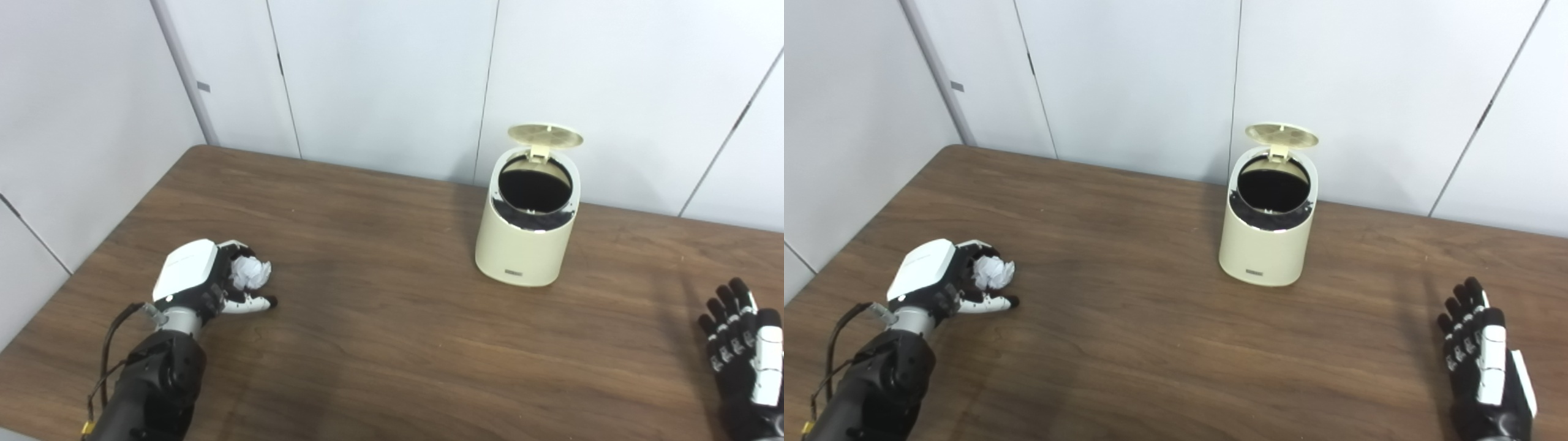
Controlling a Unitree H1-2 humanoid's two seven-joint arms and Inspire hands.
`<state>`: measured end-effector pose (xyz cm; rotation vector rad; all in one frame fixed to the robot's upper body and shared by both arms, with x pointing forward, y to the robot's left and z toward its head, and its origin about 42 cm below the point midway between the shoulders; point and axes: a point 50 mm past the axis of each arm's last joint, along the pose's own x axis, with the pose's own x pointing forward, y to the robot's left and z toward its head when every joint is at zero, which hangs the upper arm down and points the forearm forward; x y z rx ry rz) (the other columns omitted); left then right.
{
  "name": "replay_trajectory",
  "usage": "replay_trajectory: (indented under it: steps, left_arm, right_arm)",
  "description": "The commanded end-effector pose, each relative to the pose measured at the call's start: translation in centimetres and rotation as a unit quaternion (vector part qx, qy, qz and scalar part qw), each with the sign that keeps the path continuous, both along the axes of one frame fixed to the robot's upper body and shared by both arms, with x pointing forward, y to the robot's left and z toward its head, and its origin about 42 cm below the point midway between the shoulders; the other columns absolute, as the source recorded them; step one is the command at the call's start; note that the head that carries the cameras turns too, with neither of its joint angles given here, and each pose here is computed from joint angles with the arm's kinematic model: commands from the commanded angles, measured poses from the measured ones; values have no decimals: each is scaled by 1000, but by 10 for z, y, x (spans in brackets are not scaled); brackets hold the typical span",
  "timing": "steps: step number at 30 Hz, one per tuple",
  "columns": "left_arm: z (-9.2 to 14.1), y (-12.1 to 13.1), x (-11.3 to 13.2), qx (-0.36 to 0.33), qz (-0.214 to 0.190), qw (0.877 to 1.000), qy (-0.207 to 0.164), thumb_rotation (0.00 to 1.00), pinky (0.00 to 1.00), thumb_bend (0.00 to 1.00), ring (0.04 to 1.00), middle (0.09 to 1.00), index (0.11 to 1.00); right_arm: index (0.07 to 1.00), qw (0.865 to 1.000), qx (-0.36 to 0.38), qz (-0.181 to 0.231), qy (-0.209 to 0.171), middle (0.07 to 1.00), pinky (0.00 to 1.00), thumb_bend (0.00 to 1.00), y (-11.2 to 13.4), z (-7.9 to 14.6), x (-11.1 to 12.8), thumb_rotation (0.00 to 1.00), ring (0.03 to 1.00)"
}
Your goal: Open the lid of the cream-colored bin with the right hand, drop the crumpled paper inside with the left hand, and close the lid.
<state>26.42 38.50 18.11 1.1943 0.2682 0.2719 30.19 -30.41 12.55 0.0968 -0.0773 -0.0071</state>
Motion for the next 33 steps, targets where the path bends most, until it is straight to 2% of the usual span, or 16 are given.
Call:
replay_trajectory:
  steps: [1,8,17,27,28,29,31,33]
  left_arm:
    - [19,8,6,25,0,999,-22,210,649,807,751,761,741]
    - [16,8,6,24,-1,1000,-9,224,629,795,750,770,750]
    - [15,8,7,12,-2,1000,-20,198,604,785,703,726,730]
    - [14,5,7,-11,-4,999,-51,5,479,779,553,592,639]
    - [14,4,7,-12,-5,998,-54,2,437,652,514,514,586]
    - [15,3,7,-18,-7,998,-60,0,411,573,489,465,553]
    - [16,2,6,-26,-11,997,-69,0,341,529,417,428,540]
    - [15,2,6,-35,-13,996,-75,0,338,516,404,418,536]
  right_arm:
    - [1000,1000,3,4,-22,999,1000,467,0,9,3,1000,1000]
    - [993,1000,-2,1,-22,984,1000,489,-2,10,4,1000,1000]
    - [995,1000,1,5,-19,984,1000,473,-2,10,3,1000,1000]
    - [986,1000,2,1,-19,969,1000,486,-1,12,4,1000,1000]
    - [984,1000,3,0,-19,965,1000,487,0,13,4,1000,1000]
    - [983,1000,3,0,-19,963,1000,487,0,13,4,1000,1000]
    - [984,1000,4,-1,-18,962,1000,495,0,13,3,1000,1000]
    - [981,1000,8,-2,-17,960,1000,501,0,12,3,1000,1000]
